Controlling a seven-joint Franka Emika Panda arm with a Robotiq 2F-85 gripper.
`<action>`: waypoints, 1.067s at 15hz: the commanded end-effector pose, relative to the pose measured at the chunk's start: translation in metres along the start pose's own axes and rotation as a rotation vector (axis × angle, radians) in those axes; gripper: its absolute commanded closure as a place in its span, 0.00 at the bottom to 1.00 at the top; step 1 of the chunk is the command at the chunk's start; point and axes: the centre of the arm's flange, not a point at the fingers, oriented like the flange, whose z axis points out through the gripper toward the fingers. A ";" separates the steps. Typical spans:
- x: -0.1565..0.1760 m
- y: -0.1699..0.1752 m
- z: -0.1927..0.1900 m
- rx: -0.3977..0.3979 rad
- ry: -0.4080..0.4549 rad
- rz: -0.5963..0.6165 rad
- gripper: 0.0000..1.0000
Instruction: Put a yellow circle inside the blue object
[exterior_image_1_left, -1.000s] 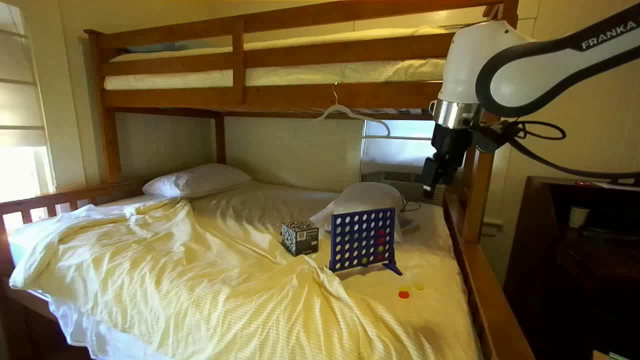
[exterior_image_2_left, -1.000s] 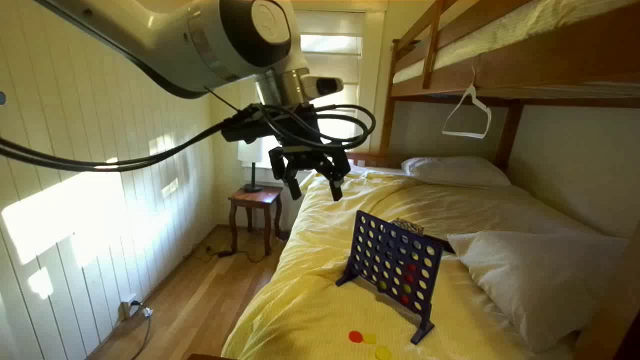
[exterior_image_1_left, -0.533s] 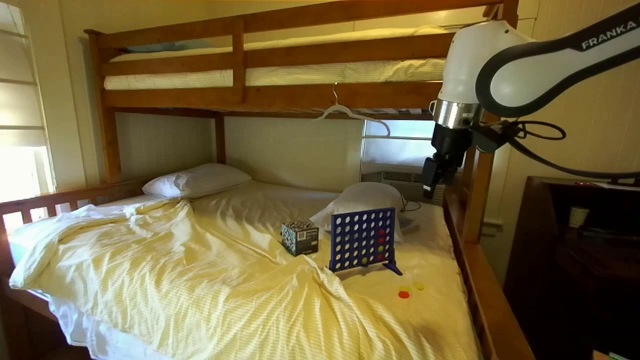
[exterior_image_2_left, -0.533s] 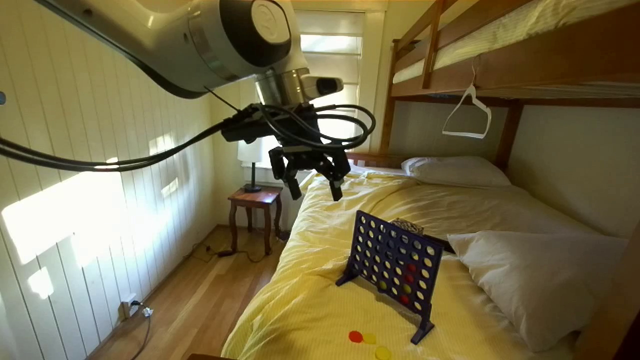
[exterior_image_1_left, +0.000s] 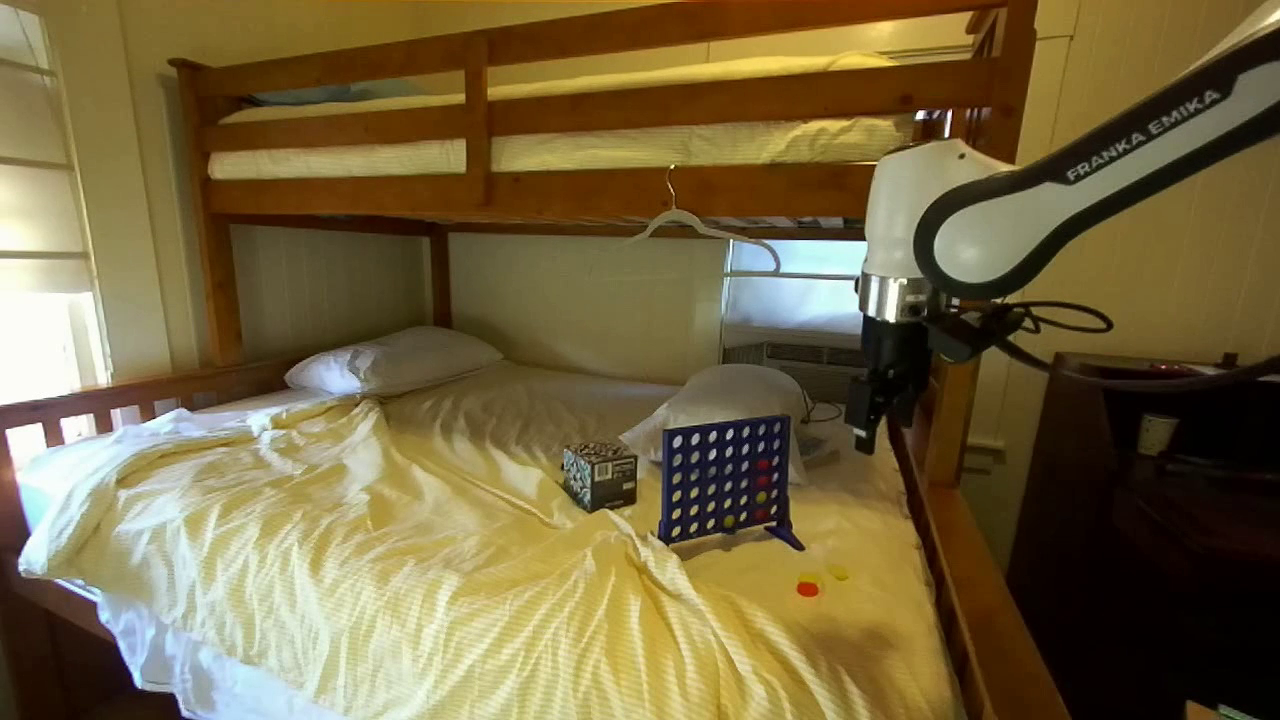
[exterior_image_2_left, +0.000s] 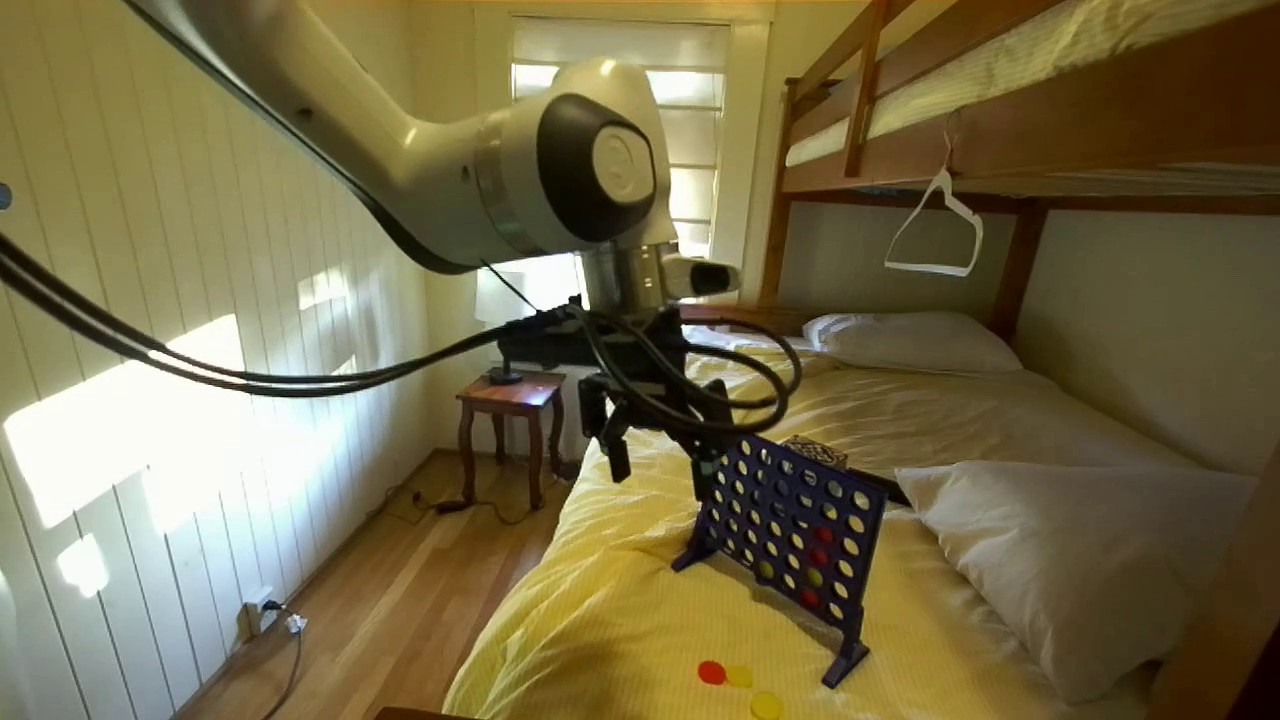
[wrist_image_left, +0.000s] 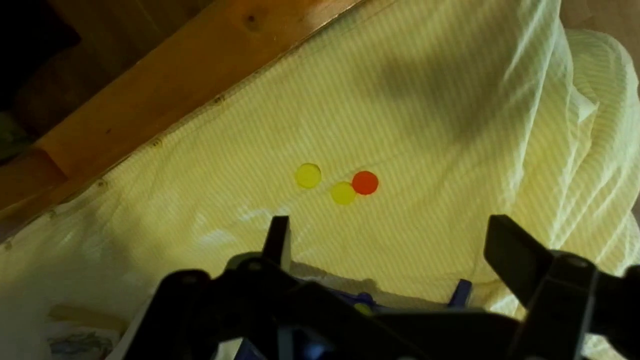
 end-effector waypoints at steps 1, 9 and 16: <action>0.017 0.012 0.053 0.036 -0.013 -0.008 0.00; 0.036 0.034 0.136 0.115 0.018 -0.046 0.00; 0.048 0.061 0.191 0.210 -0.028 -0.072 0.00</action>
